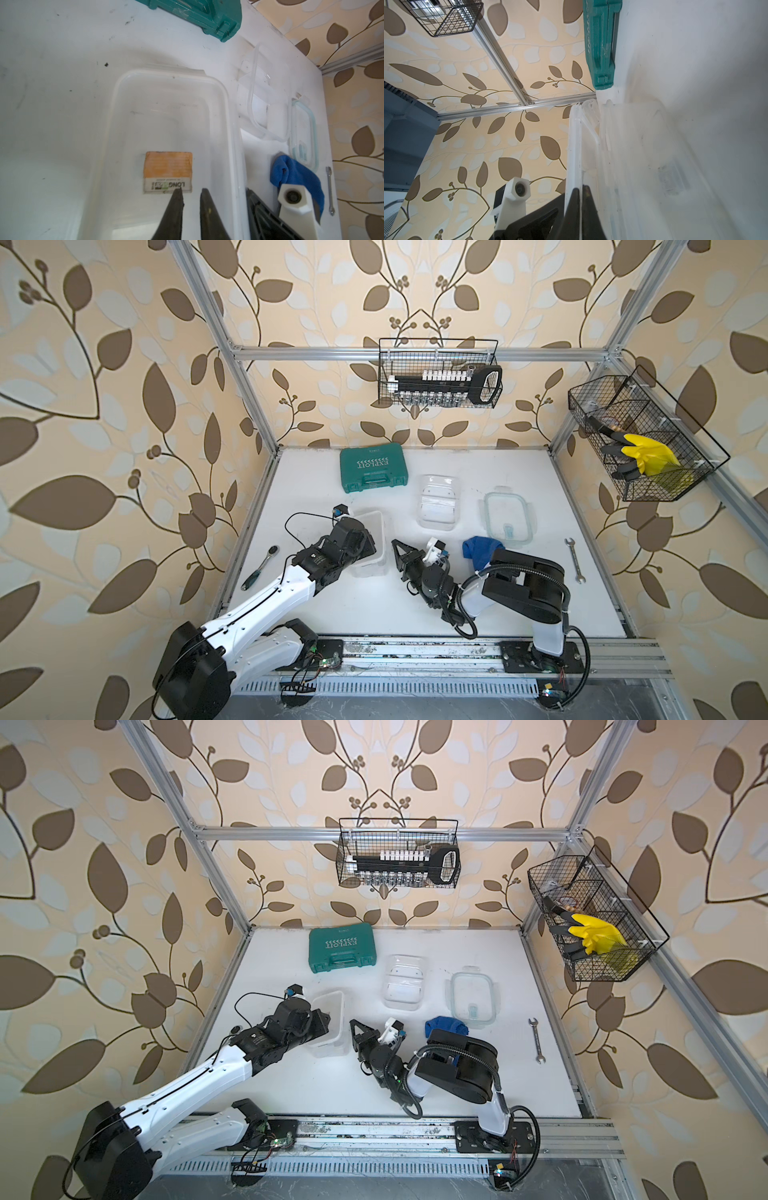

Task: Wipe the insides of the lunch boxes
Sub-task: Open the lid of the lunch box, then place the lid at the center of the board, then pick up the cleaning item at the center of the board.

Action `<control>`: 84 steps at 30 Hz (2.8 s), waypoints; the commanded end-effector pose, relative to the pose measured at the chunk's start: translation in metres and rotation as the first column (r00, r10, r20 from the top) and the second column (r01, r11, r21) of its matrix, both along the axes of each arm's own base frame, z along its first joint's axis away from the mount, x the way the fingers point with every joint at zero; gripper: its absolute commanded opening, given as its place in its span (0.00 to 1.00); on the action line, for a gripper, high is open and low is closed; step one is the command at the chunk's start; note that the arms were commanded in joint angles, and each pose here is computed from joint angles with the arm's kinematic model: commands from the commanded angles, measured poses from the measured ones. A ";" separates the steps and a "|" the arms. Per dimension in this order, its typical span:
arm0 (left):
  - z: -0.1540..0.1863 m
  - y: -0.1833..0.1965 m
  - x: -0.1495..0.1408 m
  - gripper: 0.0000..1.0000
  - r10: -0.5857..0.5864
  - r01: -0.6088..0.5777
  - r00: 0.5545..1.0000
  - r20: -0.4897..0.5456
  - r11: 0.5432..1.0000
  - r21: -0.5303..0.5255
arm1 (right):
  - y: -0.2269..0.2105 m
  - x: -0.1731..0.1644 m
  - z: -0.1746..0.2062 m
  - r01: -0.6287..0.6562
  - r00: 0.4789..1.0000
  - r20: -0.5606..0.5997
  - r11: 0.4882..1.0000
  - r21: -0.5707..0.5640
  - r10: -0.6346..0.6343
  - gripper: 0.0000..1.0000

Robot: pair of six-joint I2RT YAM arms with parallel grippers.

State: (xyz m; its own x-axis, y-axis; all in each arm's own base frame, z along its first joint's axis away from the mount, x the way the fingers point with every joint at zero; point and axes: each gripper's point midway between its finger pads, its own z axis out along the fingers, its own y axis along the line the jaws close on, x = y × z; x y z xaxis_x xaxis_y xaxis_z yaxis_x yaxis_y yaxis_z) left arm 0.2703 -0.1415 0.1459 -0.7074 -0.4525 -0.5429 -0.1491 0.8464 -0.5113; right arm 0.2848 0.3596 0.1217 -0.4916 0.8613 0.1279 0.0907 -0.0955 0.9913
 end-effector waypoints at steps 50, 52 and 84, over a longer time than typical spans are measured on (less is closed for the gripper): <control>-0.017 0.132 -0.032 0.54 0.387 -0.388 0.921 -0.037 0.920 -0.046 | 0.068 -0.059 0.091 -0.267 0.762 -0.171 0.063 -0.962 0.624 0.78; -0.011 0.121 -0.024 0.55 0.322 -0.324 0.946 -0.032 0.944 -0.066 | -0.013 -0.043 0.088 -0.292 0.853 -0.275 -0.030 -0.956 0.443 0.78; -0.012 0.057 0.007 0.63 0.085 -0.090 0.995 -0.051 0.990 -0.107 | -0.242 -0.035 -0.069 -0.685 0.727 -0.681 -0.022 -0.728 -0.092 0.00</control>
